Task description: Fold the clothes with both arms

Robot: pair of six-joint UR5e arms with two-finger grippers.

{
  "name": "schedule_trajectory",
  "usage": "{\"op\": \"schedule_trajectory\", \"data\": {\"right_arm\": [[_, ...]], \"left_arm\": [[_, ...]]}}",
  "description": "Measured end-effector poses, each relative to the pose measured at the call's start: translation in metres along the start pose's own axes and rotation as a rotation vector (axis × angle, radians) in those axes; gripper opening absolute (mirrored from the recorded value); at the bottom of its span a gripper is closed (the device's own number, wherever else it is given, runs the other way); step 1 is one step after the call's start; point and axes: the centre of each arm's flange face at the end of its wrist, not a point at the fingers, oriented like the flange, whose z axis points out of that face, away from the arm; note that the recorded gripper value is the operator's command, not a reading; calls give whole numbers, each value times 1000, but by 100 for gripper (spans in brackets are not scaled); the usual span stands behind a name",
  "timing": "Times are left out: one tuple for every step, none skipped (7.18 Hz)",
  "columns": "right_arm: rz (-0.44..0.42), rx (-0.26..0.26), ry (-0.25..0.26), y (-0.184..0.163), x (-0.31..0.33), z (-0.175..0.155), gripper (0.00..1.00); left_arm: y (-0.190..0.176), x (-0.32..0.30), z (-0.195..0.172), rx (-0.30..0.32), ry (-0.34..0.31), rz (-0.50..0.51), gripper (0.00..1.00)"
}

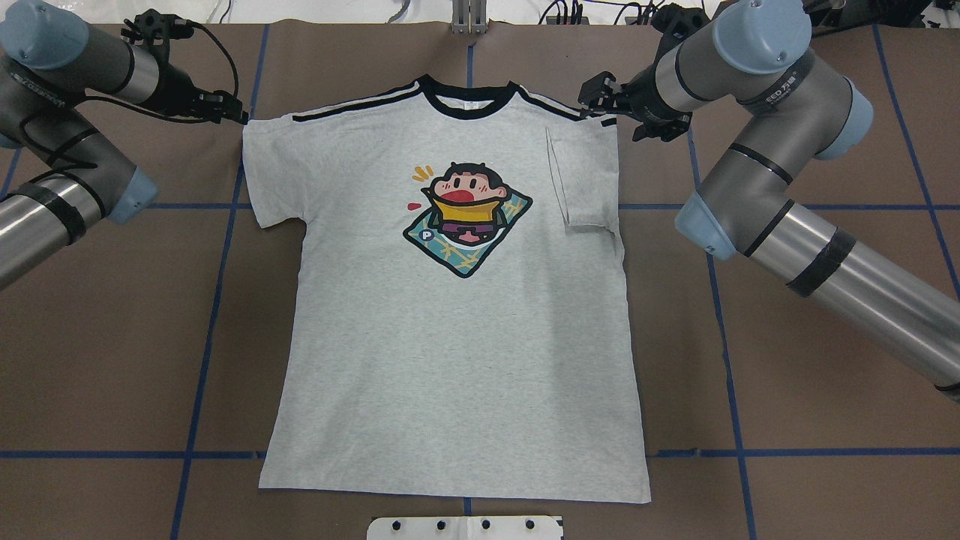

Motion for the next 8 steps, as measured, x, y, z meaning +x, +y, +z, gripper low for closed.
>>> {"op": "schedule_trajectory", "data": {"right_arm": [[-4, -2, 6, 0, 4, 2, 100], [-17, -2, 13, 0, 8, 4, 100], [-38, -1, 18, -1, 12, 5, 100], [-58, 4, 20, -5, 13, 3, 100], [-65, 9, 20, -9, 15, 0, 100], [-68, 12, 18, -11, 15, -2, 100], [-69, 13, 17, -12, 14, -3, 100], [-69, 14, 16, -13, 14, -4, 100]], "left_arm": [[-3, 6, 6, -3, 1, 3, 56], [-8, 12, 11, -5, 2, 5, 50], [-8, 14, 15, -4, -1, 8, 43], [-6, 10, 20, 0, -5, 10, 38], [-5, 8, 22, 2, -7, 11, 33], [-4, 6, 23, 3, -8, 11, 22], [-3, 6, 24, 2, -8, 11, 0], [-3, 7, 24, 1, -7, 12, 0]]}}
